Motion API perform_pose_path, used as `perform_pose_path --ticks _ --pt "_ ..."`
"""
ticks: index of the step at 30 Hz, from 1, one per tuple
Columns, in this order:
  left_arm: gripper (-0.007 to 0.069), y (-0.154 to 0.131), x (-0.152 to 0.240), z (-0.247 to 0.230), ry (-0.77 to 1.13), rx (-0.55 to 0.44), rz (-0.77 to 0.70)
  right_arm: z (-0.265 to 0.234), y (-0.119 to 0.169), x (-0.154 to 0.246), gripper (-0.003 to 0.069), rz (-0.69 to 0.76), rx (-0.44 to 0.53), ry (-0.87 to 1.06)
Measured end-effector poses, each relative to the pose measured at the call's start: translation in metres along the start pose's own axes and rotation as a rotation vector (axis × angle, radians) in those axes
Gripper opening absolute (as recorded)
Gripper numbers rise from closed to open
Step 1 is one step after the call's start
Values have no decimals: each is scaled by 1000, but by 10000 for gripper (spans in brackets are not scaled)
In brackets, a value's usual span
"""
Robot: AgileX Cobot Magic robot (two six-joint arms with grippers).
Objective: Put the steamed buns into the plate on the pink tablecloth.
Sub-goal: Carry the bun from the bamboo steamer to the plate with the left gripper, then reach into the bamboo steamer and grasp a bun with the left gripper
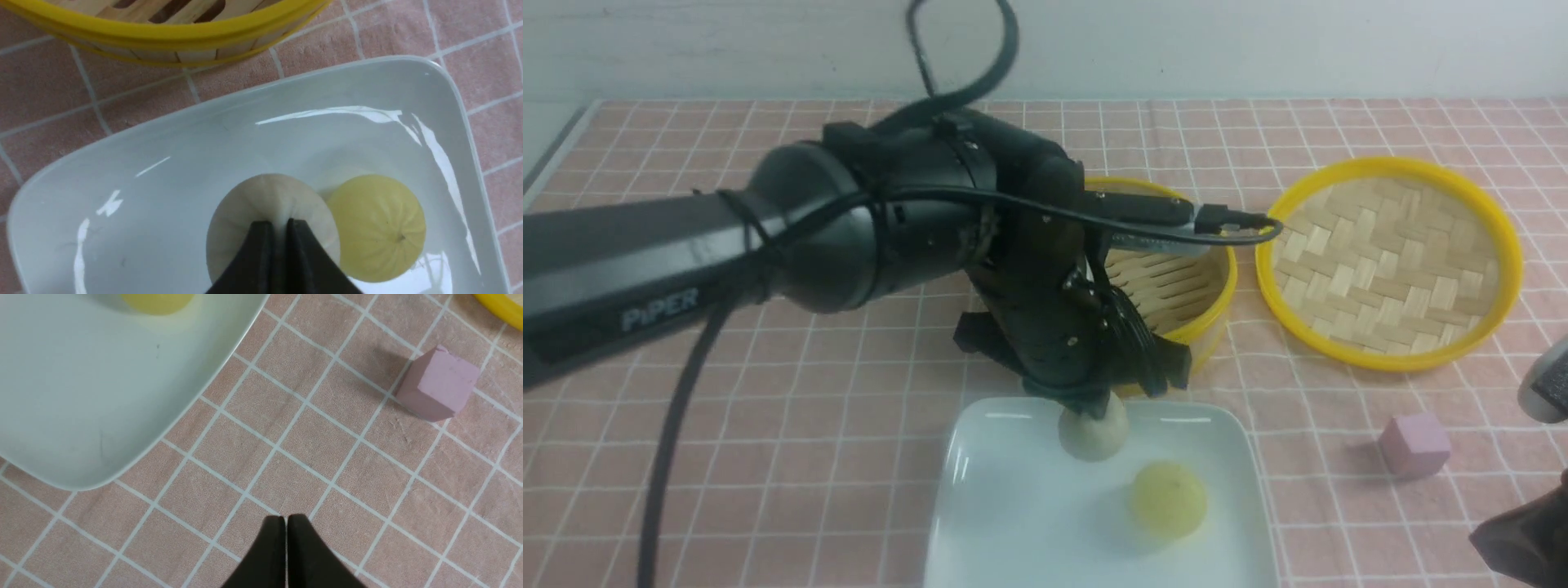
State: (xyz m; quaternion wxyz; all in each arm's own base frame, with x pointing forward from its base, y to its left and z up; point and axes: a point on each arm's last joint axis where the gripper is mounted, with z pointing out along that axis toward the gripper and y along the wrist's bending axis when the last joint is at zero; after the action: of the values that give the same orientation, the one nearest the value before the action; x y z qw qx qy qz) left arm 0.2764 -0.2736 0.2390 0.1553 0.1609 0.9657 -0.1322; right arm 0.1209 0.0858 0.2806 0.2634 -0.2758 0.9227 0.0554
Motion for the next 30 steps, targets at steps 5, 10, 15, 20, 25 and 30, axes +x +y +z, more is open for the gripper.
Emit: perform_pose_path --ticks 5,10,15,20,25,30 --pt "144 1 1 9 15 -15 -79 0 0 0 33 0 0 0" --pt "300 -2 -4 3 8 -7 -94 0 0 0 37 0 0 1" --pt "317 -11 -26 -24 -46 -1 -91 0 0 0 41 0 0 0" --pt "100 -1 -69 -42 -205 -103 -98 0 0 -1 47 0 -1 -7" --pt "7 18 -104 -24 -217 -122 -181 0 0 -1 55 0 -2 -14" --pt "61 37 -134 -4 -244 -71 -253 0 0 -1 59 0 -2 -15"
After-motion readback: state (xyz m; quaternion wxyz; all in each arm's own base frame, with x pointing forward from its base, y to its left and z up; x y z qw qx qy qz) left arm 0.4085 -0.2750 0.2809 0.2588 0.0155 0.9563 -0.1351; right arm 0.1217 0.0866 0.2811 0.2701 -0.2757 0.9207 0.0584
